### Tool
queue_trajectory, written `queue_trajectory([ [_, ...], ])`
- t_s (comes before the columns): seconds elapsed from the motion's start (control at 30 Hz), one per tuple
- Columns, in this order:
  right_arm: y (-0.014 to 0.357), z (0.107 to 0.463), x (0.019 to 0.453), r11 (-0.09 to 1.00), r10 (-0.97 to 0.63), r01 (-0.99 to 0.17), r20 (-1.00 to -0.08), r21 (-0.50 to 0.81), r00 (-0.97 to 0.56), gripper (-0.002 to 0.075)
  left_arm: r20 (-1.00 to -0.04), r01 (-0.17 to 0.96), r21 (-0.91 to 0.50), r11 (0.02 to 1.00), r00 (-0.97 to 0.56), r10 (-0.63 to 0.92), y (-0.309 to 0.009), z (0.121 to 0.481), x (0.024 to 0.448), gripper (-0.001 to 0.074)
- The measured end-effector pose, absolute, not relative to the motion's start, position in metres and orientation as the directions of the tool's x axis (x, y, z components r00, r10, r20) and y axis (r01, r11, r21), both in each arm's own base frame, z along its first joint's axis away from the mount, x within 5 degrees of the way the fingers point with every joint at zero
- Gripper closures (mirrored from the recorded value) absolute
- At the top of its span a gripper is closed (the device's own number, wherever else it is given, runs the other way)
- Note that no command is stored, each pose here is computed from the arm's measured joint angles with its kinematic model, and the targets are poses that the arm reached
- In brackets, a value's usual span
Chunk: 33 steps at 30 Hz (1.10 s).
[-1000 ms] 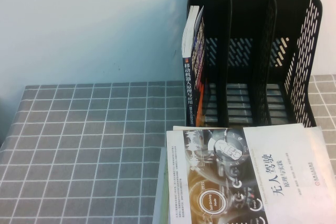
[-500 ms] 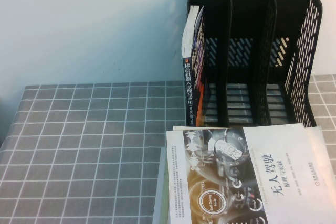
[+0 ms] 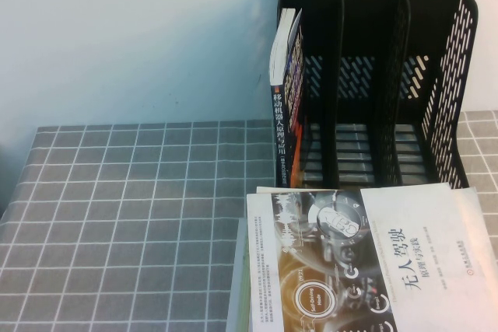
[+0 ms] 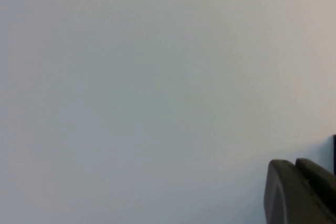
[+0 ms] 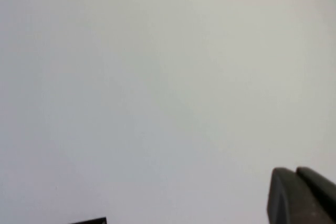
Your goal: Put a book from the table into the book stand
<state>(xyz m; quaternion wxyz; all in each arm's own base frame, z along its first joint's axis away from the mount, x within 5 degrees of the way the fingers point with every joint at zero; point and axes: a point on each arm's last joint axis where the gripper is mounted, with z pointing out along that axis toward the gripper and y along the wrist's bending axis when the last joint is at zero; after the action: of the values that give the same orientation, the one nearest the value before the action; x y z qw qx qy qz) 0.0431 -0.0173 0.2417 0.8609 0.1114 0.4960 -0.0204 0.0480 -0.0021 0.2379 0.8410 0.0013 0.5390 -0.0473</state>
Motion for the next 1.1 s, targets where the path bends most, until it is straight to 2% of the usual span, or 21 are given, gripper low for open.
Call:
queue_trajectory([
  [0.13,-0.018,0.243,0.042,0.973,0.074,0.149,-0.848,0.177,0.524,0.0729,-0.892,0.099,-0.193,0.976,0.397,-0.217,0.002,0.237,0.049,0.0738],
  [0.23,-0.018,0.243,0.042,0.973,0.075,0.149,-0.849,0.177,0.523,0.0729,-0.919,0.113,-0.244,0.963,0.291,-0.267,0.0,0.241,0.049,0.0738],
  [0.37,-0.015,0.247,0.043,0.979,0.072,0.132,-0.872,0.154,0.484,0.0729,-0.926,0.147,-0.242,0.959,0.261,-0.273,-0.003,0.275,0.039,0.0738],
  [0.47,-0.008,0.265,0.041,0.993,0.028,0.096,-0.915,0.072,0.403,0.0729,-0.924,0.17,-0.232,0.958,0.269,-0.271,-0.004,0.3,0.028,0.0738],
  [0.53,-0.004,0.281,0.037,0.997,-0.029,0.08,-0.934,-0.001,0.356,0.0729,-0.944,0.179,-0.23,0.957,0.2,-0.264,-0.006,0.313,0.025,0.0738],
  [0.63,0.001,0.308,0.023,0.997,-0.072,0.051,-0.951,-0.06,0.3,0.0729,-0.969,0.189,-0.247,0.95,-0.042,-0.244,-0.013,0.326,0.031,0.0738],
  [0.7,0.005,0.325,0.014,0.997,-0.078,0.015,-0.972,-0.076,0.222,0.0729,-0.953,0.2,-0.264,0.944,-0.207,-0.223,-0.019,0.332,0.041,0.0738],
  [0.87,0.01,0.347,0.022,0.994,-0.088,-0.073,-0.994,-0.083,-0.066,0.0729,-0.888,0.262,-0.317,0.912,-0.418,-0.189,-0.033,0.336,0.08,0.0738],
  [0.97,0.014,0.35,0.04,0.99,-0.073,-0.134,-0.971,-0.043,-0.226,0.0729,-0.84,0.299,-0.39,0.871,-0.504,-0.203,-0.043,0.33,0.105,0.0738],
  [1.1,0.02,0.338,0.08,0.972,-0.086,-0.232,-0.89,0.023,-0.447,0.0729,-0.703,0.278,-0.6,0.75,-0.63,-0.329,-0.058,0.32,0.141,0.0738],
])
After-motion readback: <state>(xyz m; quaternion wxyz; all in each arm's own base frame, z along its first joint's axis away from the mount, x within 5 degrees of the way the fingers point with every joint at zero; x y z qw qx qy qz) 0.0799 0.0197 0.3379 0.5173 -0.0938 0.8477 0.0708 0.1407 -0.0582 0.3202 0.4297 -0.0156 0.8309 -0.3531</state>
